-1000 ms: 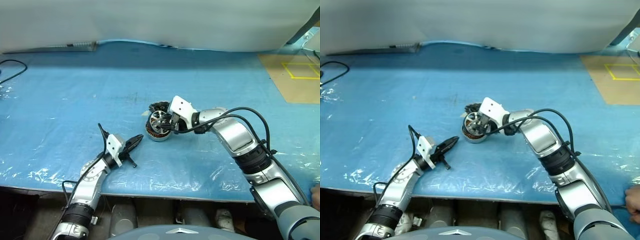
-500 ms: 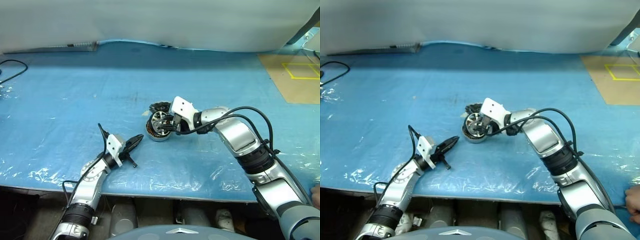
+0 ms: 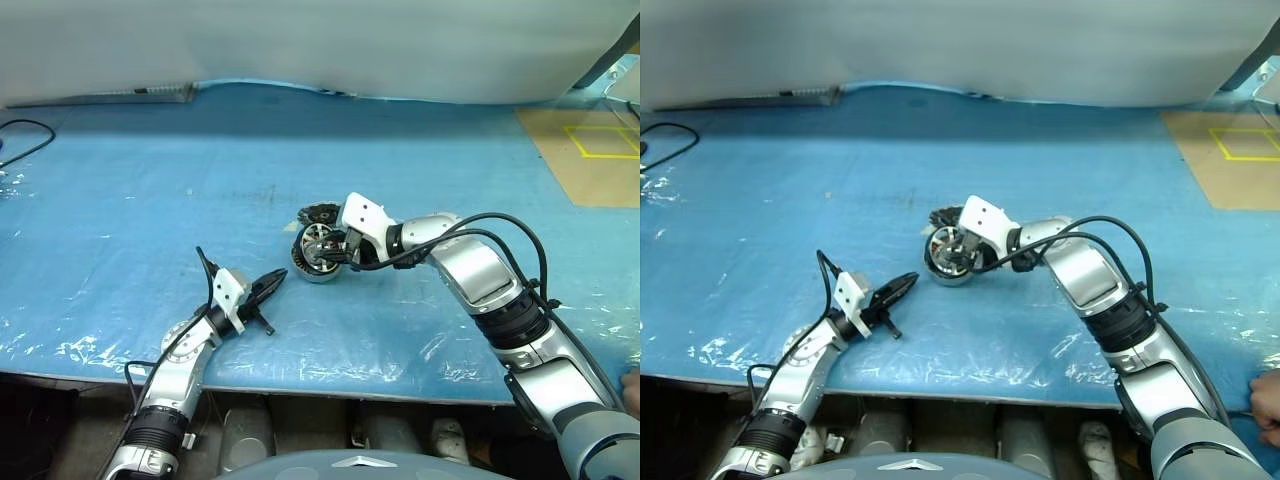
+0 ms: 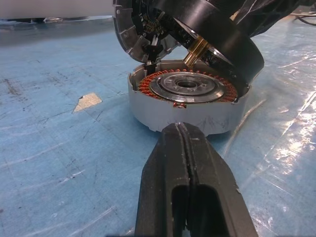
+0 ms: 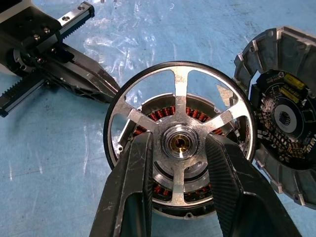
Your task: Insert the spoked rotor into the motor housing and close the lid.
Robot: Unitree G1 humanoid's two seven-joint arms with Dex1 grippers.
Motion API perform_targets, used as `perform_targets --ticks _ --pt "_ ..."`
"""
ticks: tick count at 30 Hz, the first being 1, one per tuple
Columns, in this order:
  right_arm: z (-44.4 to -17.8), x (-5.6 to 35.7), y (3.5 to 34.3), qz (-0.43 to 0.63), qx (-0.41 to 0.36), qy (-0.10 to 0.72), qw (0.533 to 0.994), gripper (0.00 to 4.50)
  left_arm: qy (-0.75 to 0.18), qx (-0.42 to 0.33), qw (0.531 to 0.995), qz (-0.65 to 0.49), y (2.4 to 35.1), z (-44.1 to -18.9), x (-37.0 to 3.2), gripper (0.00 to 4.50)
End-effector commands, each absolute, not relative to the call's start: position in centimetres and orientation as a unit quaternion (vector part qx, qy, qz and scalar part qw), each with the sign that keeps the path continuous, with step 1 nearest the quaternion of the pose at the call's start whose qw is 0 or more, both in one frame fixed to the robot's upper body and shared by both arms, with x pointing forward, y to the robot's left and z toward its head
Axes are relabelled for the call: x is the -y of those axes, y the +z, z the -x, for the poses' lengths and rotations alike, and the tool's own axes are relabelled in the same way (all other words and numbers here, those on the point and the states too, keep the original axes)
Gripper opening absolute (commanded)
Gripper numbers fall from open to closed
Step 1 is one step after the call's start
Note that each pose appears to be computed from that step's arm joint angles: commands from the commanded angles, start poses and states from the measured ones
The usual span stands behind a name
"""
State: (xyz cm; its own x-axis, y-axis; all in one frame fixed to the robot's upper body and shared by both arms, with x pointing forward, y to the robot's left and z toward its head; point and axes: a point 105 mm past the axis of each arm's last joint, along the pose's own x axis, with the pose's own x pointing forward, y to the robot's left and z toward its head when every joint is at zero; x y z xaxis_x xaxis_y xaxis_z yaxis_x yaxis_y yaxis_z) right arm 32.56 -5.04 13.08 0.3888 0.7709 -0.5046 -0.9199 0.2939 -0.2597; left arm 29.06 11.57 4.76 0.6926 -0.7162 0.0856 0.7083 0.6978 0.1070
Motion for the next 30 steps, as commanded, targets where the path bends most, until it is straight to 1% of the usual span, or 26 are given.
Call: perform_targets --ticks 1,11,13,14,18,19,24,28,30 --pt "-32.5 4.9 14.6 0.273 -0.112 0.531 0.794 1.23 -0.391 0.078 0.917 -0.037 5.7 -29.1 -11.4 0.0" --pt "-32.9 5.4 13.4 0.296 -0.135 0.518 0.791 1.23 -0.39 0.077 0.917 -0.037 5.7 -29.0 -11.4 0.0" --pt "-33.0 5.4 13.3 0.295 -0.137 0.517 0.792 1.95 -0.389 0.077 0.917 -0.037 5.7 -29.0 -11.4 0.0" --pt "-33.0 5.3 13.3 0.295 -0.137 0.516 0.792 2.12 -0.389 0.077 0.917 -0.036 5.7 -29.0 -11.4 0.0" --pt "-33.2 5.1 13.4 0.293 -0.134 0.511 0.797 3.55 -0.388 0.076 0.918 -0.036 5.7 -29.0 -11.4 0.0" --pt "-33.2 5.1 13.5 0.291 -0.132 0.51 0.799 3.82 -0.388 0.076 0.918 -0.036 5.7 -29.0 -11.5 0.0" --pt "-33.2 5.8 14.1 0.288 -0.13 0.507 0.802 3.82 -0.387 0.075 0.918 -0.036 5.7 -29.1 -11.5 0.0" --pt "-33.2 8.2 14.0 0.3 -0.147 0.501 0.799 3.82 -0.386 0.077 0.918 -0.037 5.9 -29.1 -11.5 0.0" --pt "-34.1 10.1 13.7 0.313 -0.162 0.476 0.806 3.41 -0.387 0.077 0.918 -0.04 6.0 -29.2 -11.5 0.0"
